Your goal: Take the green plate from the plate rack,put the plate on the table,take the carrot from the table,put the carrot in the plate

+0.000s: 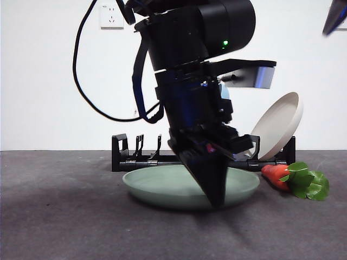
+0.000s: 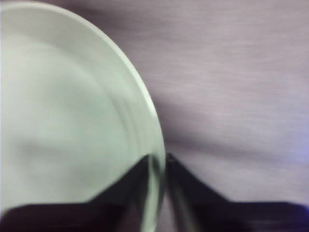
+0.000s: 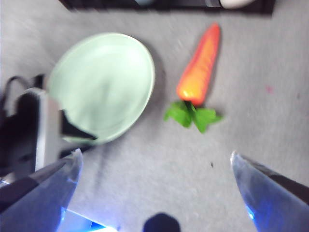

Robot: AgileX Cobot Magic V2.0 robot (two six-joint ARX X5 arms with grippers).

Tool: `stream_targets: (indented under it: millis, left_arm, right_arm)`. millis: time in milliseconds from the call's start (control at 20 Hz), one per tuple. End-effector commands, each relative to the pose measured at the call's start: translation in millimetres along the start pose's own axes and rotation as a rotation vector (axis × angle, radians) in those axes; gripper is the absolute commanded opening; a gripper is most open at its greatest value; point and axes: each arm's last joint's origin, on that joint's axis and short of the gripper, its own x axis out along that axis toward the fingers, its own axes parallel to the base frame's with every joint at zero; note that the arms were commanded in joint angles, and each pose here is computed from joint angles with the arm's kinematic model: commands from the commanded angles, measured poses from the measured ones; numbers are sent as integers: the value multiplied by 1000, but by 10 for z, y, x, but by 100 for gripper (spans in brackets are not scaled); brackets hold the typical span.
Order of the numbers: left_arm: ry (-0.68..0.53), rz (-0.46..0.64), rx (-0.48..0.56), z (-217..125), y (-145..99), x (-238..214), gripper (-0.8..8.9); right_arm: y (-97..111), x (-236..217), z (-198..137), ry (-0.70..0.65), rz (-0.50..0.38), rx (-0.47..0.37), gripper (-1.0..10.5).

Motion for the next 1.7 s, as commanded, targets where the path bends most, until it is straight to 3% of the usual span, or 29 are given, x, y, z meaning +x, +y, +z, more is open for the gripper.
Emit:
stream_targets:
  millis: [50, 250, 400, 600, 850, 1050, 1200, 1300, 1450, 1700]
  left_arm:
    - [31, -21, -28, -40, -40, 82, 324]
    - [35, -21, -50, -47, -36, 15, 323]
    - [-27, -4, -94, -33, -1, -322, 323]
    - [-255, 43, -223, -86, 64, -1218, 323]
    - [-596, 82, -355, -449, 51, -2349, 322]
    - [-770, 84, -421, -774, -6, -2867, 319]
    - [-825, 80, -442, -923, -39, -3038, 319]
    - [-830, 68, -467, -978, -54, -3078, 319]
    - [-829, 61, -481, -1001, -60, -3092, 319]
    - [-824, 61, -481, -1004, -61, -3088, 319]
  right_arm:
    - [-48, 127, 58, 32, -1, 13, 629]
    - [-129, 325, 181, 20, -2, 15, 628]
    - [-208, 520, 280, 11, -6, 38, 627]
    - [-309, 905, 364, 55, -69, 46, 627]
    - [-344, 1416, 398, 106, -137, 11, 626]
    - [-276, 1787, 370, 138, -174, -39, 626]
    - [-258, 1972, 338, 153, -228, -64, 616]
    - [-281, 2062, 303, 176, -230, -57, 515]
    - [-313, 2149, 258, 206, -249, -41, 458]
    - [-318, 2183, 251, 206, -242, -33, 141]
